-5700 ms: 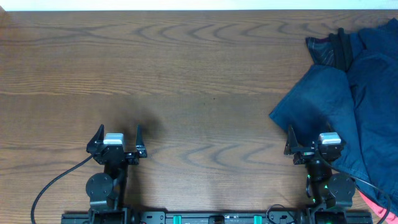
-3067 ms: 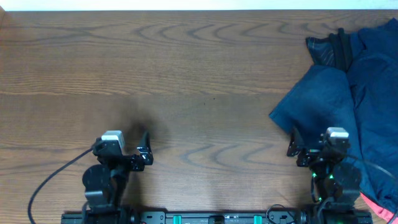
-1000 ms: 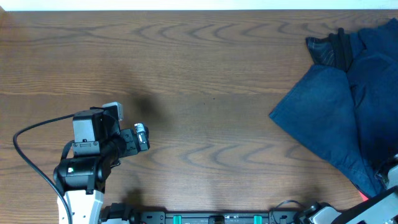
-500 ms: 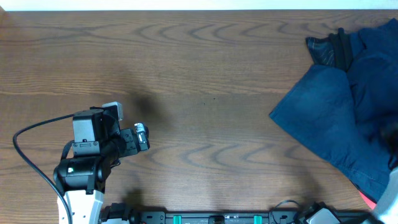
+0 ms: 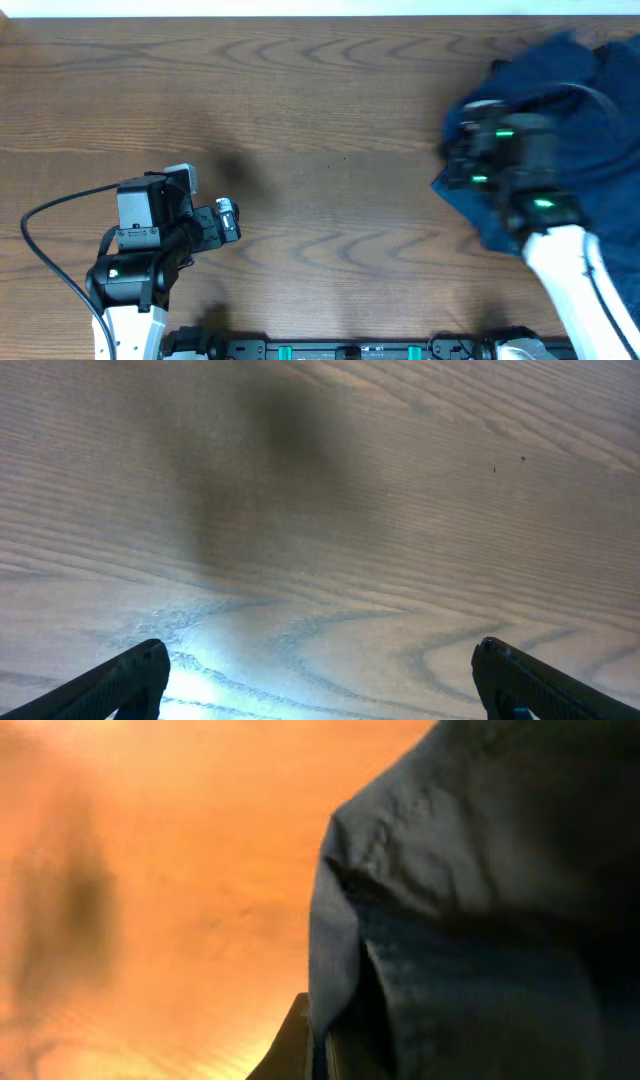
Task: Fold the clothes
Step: 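Pull the navy trousers leftward onto the open table with the right gripper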
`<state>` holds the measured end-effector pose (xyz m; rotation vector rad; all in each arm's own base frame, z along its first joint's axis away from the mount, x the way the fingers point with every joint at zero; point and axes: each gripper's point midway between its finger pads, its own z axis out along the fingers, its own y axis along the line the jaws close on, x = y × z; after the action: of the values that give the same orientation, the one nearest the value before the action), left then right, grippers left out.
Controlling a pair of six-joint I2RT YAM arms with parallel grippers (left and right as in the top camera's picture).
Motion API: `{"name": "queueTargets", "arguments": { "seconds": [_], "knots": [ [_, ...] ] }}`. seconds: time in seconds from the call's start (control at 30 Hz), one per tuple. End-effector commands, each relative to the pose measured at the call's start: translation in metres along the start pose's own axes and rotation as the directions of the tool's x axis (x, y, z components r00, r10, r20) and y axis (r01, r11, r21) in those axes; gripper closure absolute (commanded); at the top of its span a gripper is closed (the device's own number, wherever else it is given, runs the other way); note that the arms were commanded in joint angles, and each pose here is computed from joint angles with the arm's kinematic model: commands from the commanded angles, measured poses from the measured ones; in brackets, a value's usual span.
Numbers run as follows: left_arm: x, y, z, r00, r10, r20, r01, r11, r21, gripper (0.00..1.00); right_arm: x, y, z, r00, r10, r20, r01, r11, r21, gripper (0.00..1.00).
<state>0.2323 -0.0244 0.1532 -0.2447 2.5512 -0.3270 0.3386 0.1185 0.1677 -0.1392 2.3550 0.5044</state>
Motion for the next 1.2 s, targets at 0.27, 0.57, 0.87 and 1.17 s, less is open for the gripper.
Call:
{"name": "queueTargets", "arguments": {
  "seconds": [0.27,0.57,0.87,1.17],
  "knots": [
    [-0.004,-0.004,-0.003,1.000,0.002,0.011,-0.002,1.000,0.011,0.02,0.027,0.106,0.099,0.993,-0.118,0.005,0.117,0.982,-0.149,0.99],
    [-0.005,-0.004,-0.003,1.000,0.002,0.012,-0.002,1.000,0.012,0.02,0.037,0.148,0.136,0.990,-0.113,0.085,0.129,0.968,-0.214,0.51],
    [-0.018,-0.020,-0.004,0.998,-0.008,0.060,0.002,0.995,0.100,0.02,-0.021,0.048,0.088,0.989,-0.036,0.147,0.033,0.999,0.020,0.01],
    [-0.011,-0.050,0.030,0.993,-0.068,-0.093,0.087,0.973,0.215,0.02,-0.016,-0.105,-0.032,0.978,0.126,0.168,-0.196,0.833,0.517,0.01]
  ]
}}
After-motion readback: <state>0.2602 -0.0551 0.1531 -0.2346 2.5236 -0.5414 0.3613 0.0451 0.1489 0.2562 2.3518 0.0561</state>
